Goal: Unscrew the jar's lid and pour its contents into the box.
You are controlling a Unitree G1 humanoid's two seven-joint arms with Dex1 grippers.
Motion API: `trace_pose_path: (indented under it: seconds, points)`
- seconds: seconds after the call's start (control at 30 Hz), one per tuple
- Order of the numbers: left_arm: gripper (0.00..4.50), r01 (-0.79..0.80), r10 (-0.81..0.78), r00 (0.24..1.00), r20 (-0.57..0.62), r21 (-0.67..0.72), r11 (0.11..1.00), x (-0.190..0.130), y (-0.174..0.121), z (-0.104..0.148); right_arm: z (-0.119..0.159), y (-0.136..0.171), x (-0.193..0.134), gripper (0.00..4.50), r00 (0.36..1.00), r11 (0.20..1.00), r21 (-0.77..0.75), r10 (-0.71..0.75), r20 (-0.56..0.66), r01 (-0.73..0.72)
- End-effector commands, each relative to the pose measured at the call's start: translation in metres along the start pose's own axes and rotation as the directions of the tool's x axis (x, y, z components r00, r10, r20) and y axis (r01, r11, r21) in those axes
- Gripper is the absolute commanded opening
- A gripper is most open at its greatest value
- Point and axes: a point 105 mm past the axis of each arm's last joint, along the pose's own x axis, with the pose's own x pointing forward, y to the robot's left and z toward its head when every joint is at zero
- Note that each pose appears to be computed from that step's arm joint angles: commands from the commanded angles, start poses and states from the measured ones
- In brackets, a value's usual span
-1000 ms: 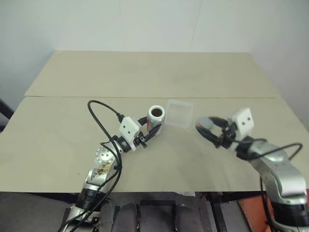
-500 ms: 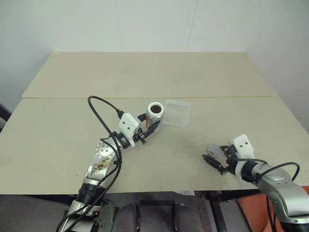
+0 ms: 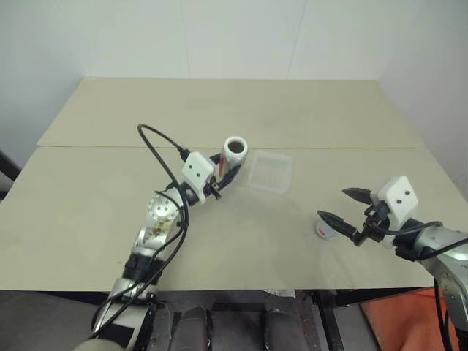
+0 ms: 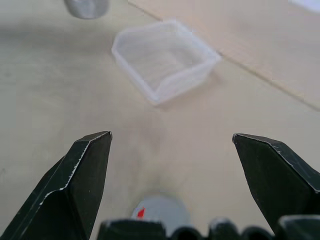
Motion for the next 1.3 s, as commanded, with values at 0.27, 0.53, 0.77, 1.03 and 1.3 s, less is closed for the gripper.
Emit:
trace_pose_path:
  seconds: [0.27, 0.53, 0.77, 1.03, 1.3]
  points:
    - [1.92, 0.055, 0.040, 0.992, -0.117, 0.710, 0.702, 0.071, 0.029, 0.014, 0.017, 0.005, 0.002, 4.48, 0.995, 0.994, -0.089, -0.062, 0.083, 0.069]
    - [1.92, 0.161, -0.063, 0.986, -0.151, 0.966, 0.202, 0.084, 0.020, 0.020, 0.019, 0.012, -0.005, 4.48, 0.991, 0.992, -0.081, -0.094, 0.095, 0.101]
    - [1.92, 0.096, -0.154, 0.981, -0.120, 0.983, -0.157, 0.092, 0.009, 0.028, 0.021, 0.015, -0.005, 4.48, 0.987, 0.990, -0.059, -0.117, 0.113, 0.124]
    - [1.92, 0.033, -0.220, 0.969, -0.111, 0.944, -0.329, 0.095, 0.005, 0.036, 0.026, 0.012, -0.007, 4.48, 0.984, 0.990, -0.040, -0.129, 0.127, 0.135]
    - [1.92, 0.063, -0.161, 0.982, -0.102, 0.971, -0.230, 0.095, 0.009, 0.033, 0.026, 0.011, -0.003, 4.48, 0.984, 0.989, -0.049, -0.133, 0.115, 0.140]
